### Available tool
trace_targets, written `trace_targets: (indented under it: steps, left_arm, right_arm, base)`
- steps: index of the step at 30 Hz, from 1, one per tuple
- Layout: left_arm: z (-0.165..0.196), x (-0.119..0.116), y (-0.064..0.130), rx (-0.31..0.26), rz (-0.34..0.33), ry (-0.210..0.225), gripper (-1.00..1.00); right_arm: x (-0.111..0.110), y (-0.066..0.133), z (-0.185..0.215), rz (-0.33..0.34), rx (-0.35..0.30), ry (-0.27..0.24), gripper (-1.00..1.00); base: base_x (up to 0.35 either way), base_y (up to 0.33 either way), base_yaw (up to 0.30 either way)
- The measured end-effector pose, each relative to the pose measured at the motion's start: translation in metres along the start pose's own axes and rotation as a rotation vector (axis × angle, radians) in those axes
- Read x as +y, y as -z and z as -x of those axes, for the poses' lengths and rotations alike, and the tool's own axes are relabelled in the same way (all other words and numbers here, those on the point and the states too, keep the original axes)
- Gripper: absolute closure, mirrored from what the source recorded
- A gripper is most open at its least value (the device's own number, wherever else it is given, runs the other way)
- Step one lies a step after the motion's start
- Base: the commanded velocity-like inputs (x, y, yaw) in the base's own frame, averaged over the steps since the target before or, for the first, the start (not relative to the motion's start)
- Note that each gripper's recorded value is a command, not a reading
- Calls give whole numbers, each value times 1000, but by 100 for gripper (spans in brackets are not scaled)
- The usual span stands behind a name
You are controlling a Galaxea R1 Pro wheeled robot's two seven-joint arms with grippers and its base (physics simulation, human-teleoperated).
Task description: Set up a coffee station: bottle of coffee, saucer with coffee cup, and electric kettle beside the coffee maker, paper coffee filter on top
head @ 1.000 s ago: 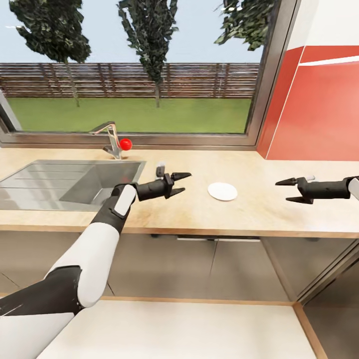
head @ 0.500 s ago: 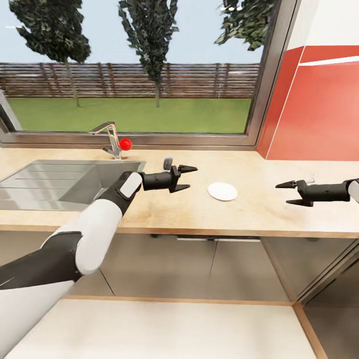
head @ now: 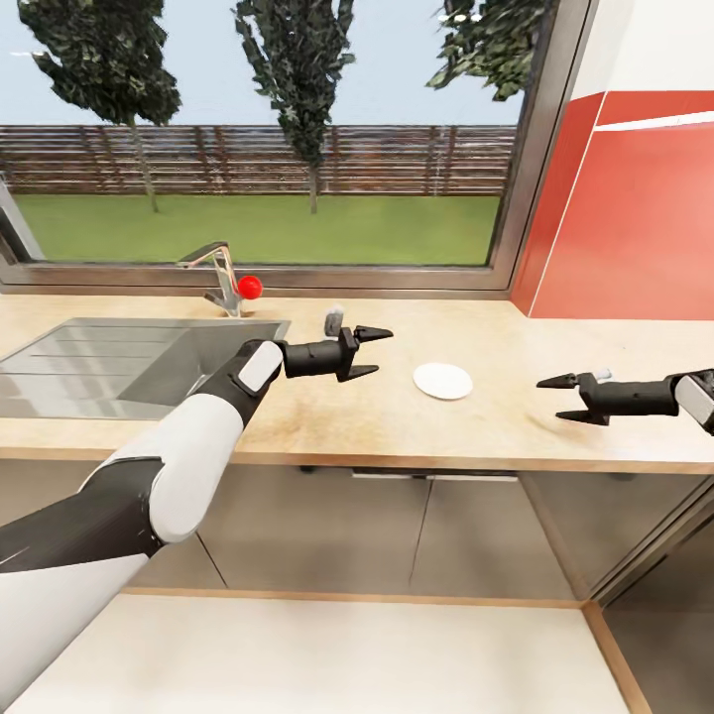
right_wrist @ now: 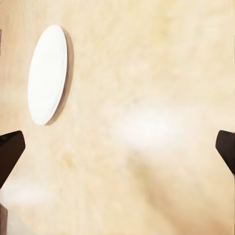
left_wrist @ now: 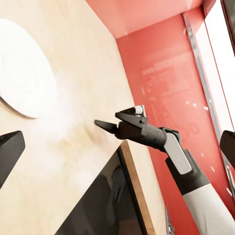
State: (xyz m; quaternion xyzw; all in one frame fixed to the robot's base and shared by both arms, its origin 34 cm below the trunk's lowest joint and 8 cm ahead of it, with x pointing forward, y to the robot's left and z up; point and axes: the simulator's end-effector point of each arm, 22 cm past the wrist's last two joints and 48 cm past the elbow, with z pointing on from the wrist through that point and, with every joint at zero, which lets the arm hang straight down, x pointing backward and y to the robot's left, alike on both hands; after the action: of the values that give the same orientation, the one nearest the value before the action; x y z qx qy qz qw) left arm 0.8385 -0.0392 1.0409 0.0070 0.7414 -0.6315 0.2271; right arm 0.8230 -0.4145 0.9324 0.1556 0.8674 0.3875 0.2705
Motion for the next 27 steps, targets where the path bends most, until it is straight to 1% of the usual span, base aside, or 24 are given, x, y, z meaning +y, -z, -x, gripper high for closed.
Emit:
trace_targets:
  steps: [2, 4, 10, 15, 19, 20, 21, 23, 24, 27]
  left_arm:
    - [0, 1, 0, 0, 1, 1, -100]
    - [0, 1, 0, 0, 1, 2, -100]
    - [0, 1, 0, 1, 1, 3, -100]
    - [-1, 1, 0, 1, 1, 4, -100]
    - [-1, 2, 0, 3, 2, 5, -100]
    - [-1, 2, 0, 3, 3, 5, -100]
    - [-1, 2, 0, 3, 3, 5, -100]
    - [-2, 3, 0, 4, 3, 5, -100]
    - [-2, 3, 0, 4, 3, 5, -100]
    - [-2, 2, -1, 5, 3, 5, -100]
  right_arm:
    - [2, -2, -1, 8, 1, -2, -100]
    - [8, -10, -4, 21, 10, 0, -100]
    - [15, -20, -9, 31, 26, 6, -100]
    - [17, -25, -9, 40, 14, 34, -100]
    - [21, -29, -13, 78, 12, 22, -100]
    - [25, -29, -15, 98, 15, 22, -100]
    - [28, -30, -15, 115, 14, 26, -100]
    - [30, -30, -15, 129, 9, 34, -100]
    - [31, -30, -14, 135, 4, 46, -100]
    - [32, -31, -14, 142, -1, 59, -100]
  base:
    - [21, 0, 0]
    - [9, 0, 0]
    - [33, 0, 0]
    - [104, 0, 0]
    - [21, 0, 0]
    - [8, 0, 0]
    - [6, 0, 0]
    - [4, 0, 0]
    - [8, 0, 0]
    - [61, -15, 0]
